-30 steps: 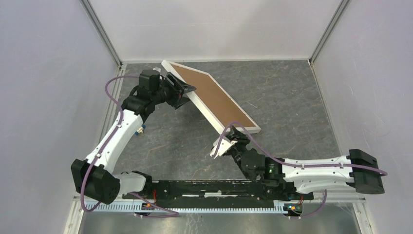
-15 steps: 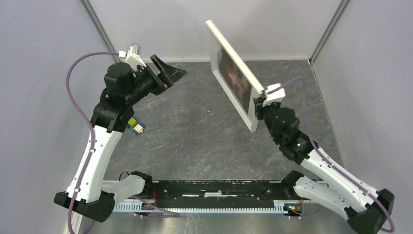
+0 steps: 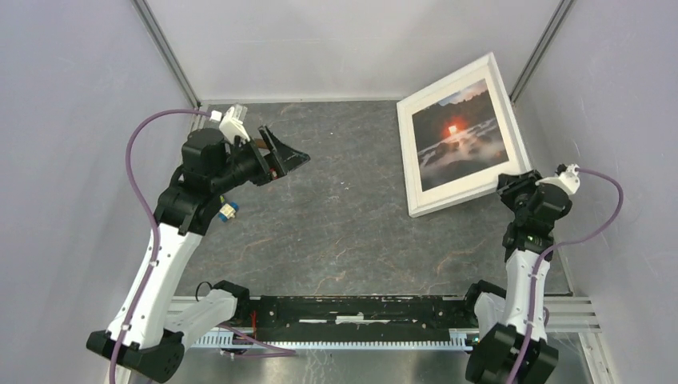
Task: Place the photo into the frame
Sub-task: Turn over the photo frame at the center of the board, then reset both arms
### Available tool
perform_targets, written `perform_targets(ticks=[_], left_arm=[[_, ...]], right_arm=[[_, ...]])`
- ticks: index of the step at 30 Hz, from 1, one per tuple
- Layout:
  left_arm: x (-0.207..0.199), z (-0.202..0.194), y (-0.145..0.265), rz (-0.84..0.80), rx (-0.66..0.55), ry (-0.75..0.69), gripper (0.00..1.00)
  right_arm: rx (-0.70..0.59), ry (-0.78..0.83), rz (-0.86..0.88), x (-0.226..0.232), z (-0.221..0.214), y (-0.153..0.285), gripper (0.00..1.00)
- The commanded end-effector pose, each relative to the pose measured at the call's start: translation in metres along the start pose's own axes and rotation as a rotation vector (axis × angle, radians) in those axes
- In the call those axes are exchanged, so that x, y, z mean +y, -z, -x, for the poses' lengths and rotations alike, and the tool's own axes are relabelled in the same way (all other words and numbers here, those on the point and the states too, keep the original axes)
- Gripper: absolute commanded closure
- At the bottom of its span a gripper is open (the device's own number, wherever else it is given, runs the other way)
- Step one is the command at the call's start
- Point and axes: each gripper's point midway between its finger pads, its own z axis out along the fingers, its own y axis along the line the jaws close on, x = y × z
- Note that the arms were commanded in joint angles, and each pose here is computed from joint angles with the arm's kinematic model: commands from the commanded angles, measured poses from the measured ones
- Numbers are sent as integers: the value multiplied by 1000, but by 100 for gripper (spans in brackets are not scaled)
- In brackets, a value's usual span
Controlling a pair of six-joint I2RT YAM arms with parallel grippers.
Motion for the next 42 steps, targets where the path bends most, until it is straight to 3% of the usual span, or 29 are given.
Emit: perform_targets(ticks=[1,3,6,9,14,16,18,20,26,29,32,35,42], left_arm=[[4,-16,17,-26,33,-147,6],[8,-22,20,-20,43,-162,5],[9,-29,22,-32,59,-163,5],[5,-32,25,-53,70,-156,6],[-5,-29,36,-76,54,-165,6],[-8,-26,42,-71,43,-182,6],[-11,-21,48,-58,25,-204,6],[-14,-12,53,-46,-9,-227,6],[-44,27,78,-55,-152,-284,4],[-63,48,96,-65,-239,-314,4],[-79,69,120,-66,-344,-348,2],[-87,87,143,-48,-454,-368,1],[-98,110,177,-19,-609,-422,0]], right_arm=[[216,117,-107,-53,-52,-3,100],[264,146,-187,-71,-59,-4,100],[267,170,-294,-93,-62,-1,84],[258,218,-445,-116,-50,8,56],[233,259,-554,-128,-30,17,16],[251,297,-619,-131,-18,26,5],[228,362,-607,-112,0,28,2],[184,423,-490,-66,15,25,2],[241,511,211,131,21,58,2],[254,508,503,186,31,91,2],[156,540,580,213,74,119,2],[-35,548,616,231,127,152,2],[-388,508,513,224,215,212,2]])
